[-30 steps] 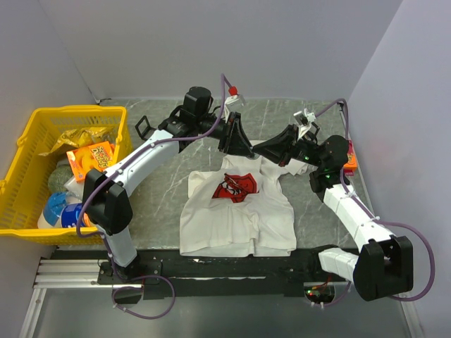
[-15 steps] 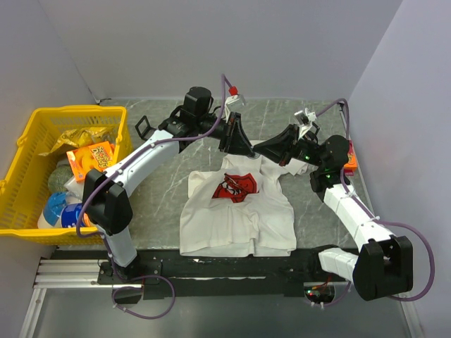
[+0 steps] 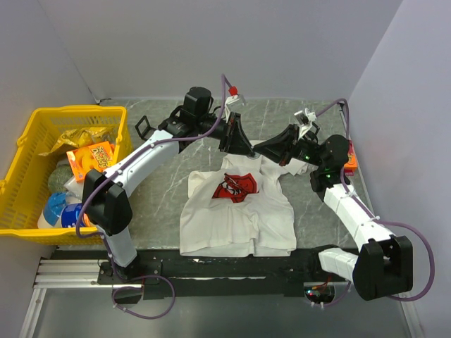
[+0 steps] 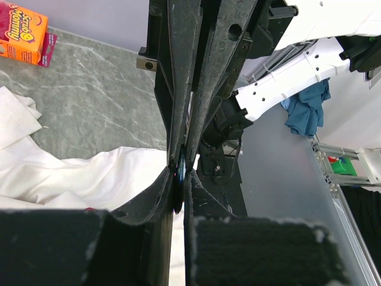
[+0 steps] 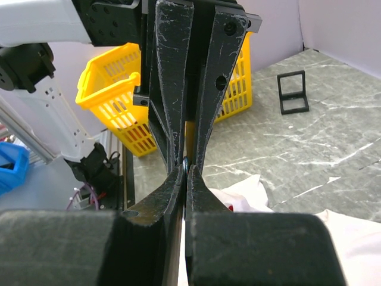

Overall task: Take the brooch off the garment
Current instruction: Close the brooch.

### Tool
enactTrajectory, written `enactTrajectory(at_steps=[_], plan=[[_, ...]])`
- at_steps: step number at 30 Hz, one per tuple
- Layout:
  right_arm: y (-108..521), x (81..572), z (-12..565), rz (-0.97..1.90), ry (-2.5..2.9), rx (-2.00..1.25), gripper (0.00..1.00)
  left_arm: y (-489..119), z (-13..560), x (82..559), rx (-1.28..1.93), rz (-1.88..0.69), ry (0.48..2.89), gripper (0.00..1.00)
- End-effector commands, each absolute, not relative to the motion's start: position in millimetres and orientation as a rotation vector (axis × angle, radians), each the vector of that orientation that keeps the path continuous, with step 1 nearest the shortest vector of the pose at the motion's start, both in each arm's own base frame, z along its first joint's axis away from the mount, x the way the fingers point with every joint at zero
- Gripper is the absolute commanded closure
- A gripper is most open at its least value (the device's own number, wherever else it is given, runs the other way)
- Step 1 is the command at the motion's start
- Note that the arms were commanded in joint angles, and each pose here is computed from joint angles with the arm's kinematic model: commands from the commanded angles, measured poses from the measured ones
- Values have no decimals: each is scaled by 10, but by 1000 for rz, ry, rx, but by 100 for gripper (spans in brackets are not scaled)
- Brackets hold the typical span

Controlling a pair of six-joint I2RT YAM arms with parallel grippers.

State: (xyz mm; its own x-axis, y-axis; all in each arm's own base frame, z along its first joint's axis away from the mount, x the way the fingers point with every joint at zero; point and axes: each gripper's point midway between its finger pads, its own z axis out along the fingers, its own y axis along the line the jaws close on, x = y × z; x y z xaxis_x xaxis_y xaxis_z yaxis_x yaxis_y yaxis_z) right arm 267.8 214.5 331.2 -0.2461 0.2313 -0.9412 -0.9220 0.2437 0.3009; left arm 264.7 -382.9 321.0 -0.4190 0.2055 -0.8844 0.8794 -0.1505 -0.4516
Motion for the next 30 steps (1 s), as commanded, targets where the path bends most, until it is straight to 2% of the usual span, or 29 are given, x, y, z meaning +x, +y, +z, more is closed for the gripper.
enactTrajectory(at_steps=[1, 3, 9, 12, 20, 30], plan=[[2189, 2529, 3423, 1275, 1322, -858, 87, -3812, 3322, 2761, 1207, -1528, 1542, 93], [2189, 2490, 3448, 1282, 1348, -891, 80, -3797, 3313, 2739, 1217, -1525, 1541, 91], [2161, 2383, 3488, 1249, 1384, -1018, 73, -3722, 3191, 2649, 1271, -1494, 1576, 88], [2154, 2347, 3501, 1255, 1414, -1058, 73, -3703, 3098, 2617, 1336, -1454, 1563, 88], [2140, 2355, 3476, 1229, 1442, -1121, 85, -3577, 2842, 2448, 1442, -1418, 1648, 88], [2316, 2239, 3048, 1253, 1472, -1180, 84, -3568, 2879, 2349, 1471, -1420, 1619, 88]])
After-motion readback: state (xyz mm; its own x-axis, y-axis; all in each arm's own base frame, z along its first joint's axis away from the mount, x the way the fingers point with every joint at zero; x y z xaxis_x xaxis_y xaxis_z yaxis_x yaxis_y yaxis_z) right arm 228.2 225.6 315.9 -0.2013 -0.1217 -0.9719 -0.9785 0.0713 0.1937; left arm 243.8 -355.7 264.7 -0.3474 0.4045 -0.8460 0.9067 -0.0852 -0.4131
